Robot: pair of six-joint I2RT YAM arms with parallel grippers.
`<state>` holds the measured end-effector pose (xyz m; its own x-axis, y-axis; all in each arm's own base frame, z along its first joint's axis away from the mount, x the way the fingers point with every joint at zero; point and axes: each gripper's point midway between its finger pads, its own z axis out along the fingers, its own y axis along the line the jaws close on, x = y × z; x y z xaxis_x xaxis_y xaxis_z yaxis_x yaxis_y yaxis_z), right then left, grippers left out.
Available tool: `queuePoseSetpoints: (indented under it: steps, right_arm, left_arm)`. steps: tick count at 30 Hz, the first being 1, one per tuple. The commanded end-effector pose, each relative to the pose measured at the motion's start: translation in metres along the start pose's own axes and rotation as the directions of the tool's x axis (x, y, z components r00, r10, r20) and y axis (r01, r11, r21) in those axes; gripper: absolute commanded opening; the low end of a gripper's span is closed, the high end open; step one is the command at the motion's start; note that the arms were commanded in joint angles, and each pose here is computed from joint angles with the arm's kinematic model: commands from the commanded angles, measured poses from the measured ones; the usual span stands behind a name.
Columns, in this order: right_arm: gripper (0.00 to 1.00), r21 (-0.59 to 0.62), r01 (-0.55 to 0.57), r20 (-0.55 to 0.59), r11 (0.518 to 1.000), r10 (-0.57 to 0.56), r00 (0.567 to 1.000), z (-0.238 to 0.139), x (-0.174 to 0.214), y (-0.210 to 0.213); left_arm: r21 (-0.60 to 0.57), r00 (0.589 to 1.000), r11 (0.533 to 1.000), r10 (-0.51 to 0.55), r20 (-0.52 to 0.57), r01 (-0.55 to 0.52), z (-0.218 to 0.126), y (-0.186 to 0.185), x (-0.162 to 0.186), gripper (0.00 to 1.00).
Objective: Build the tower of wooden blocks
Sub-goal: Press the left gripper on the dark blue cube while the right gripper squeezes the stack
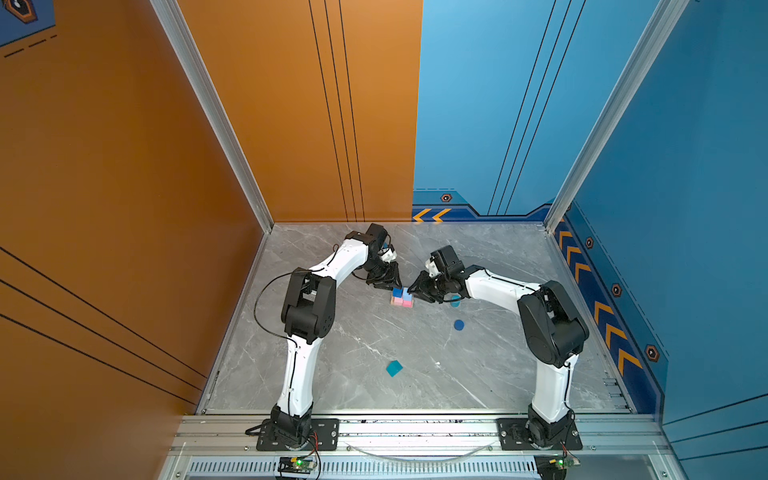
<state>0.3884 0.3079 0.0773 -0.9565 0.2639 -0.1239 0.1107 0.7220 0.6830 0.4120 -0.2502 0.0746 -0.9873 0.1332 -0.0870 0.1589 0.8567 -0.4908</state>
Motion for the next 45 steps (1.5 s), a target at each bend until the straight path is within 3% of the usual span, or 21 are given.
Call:
queuePoseSetpoints:
  steps: [1,45]
  right_arm:
    - [0.29,-0.024,0.007,0.002,1.000,-0.007,1.000,0.0031,-0.0025,0.0088]
    - [0.28,-0.028,0.007,-0.005,1.000,-0.007,1.000,0.0072,-0.0014,0.0107]
  left_arm:
    - [0.009,1.000,1.000,0.007,-0.024,-0.006,-0.0002,-0.0062,0.0107,0.35]
    - [0.003,1.000,1.000,0.008,-0.021,-0.008,-0.0067,-0.0096,0.0184,0.36]
